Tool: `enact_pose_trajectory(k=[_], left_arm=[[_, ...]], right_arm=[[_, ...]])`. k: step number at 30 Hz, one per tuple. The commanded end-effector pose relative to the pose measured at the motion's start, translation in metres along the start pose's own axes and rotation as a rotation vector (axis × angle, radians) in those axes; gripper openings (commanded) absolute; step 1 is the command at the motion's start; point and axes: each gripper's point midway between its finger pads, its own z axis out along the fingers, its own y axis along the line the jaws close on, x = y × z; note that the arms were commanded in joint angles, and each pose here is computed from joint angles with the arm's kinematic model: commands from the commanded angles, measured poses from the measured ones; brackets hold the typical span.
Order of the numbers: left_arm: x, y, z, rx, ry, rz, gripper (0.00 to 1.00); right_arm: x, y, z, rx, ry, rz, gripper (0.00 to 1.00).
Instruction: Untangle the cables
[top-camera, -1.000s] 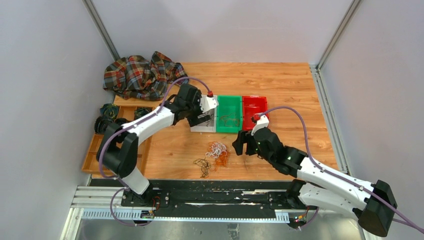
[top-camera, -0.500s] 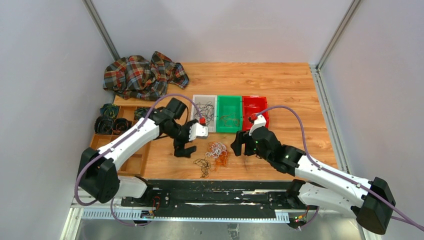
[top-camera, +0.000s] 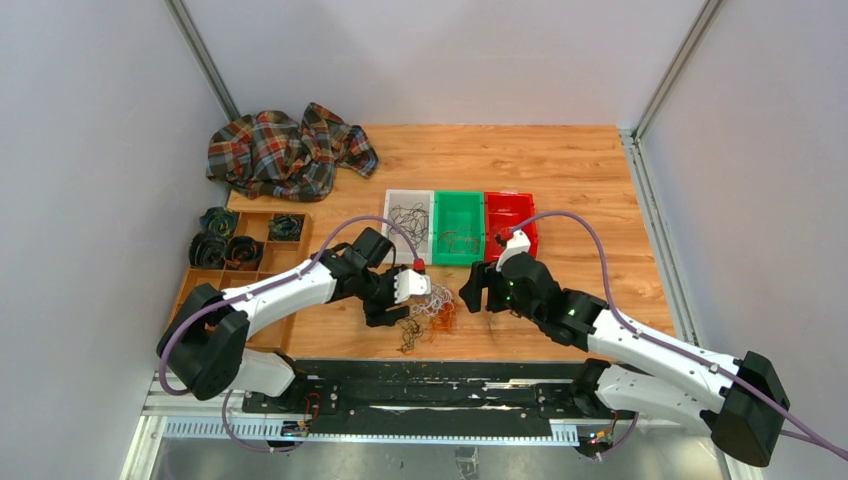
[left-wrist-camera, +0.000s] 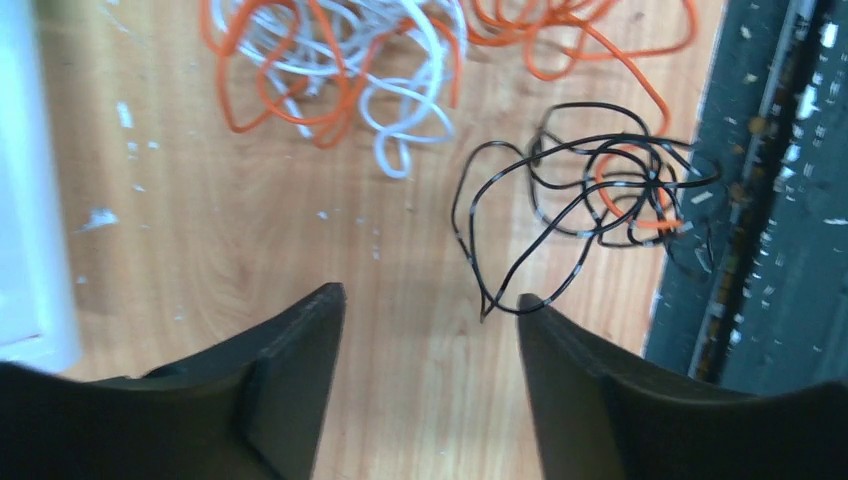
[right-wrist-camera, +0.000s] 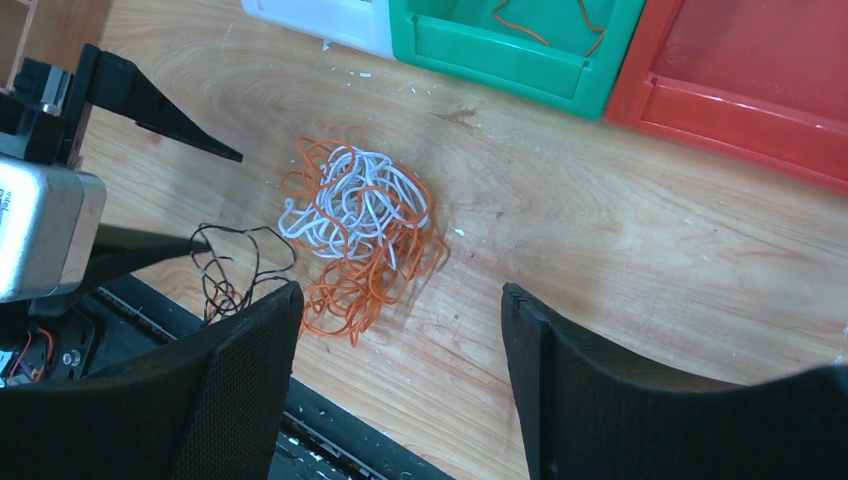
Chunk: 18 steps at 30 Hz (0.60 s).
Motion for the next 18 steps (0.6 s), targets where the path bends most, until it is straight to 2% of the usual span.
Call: enact_pose_trajectory(k=[1, 9, 11, 14, 18], left_arm=[[-0.014, 0.023, 0.003, -0.110, -0.048, 0.014, 0.63], [-0.027, 0.015, -0.008, -0.085, -0.080, -0.039, 0.40], [-0.031, 0.012, -0.011, -0.071, -0.091, -0.058, 0.40], [-0.033, -0.001, -0.009, -0.009, -0.115, -0.070, 0.47], [-0.029, 0.000, 0.005, -0.011, -0.099, -0.083, 0.48]], right_arm=[[-0.008, 0.002, 0.000, -0.010, -0.028, 0.025, 0.72], [-0.010, 0.004, 0.004, -0.023, -0.049, 0.032, 0.71], [-0.010, 0.005, 0.004, -0.025, -0.051, 0.030, 0.70], [-0.011, 0.005, 0.003, -0.026, -0.053, 0.027, 0.70], [-0.009, 0.004, 0.003, -0.030, -0.055, 0.029, 0.69]])
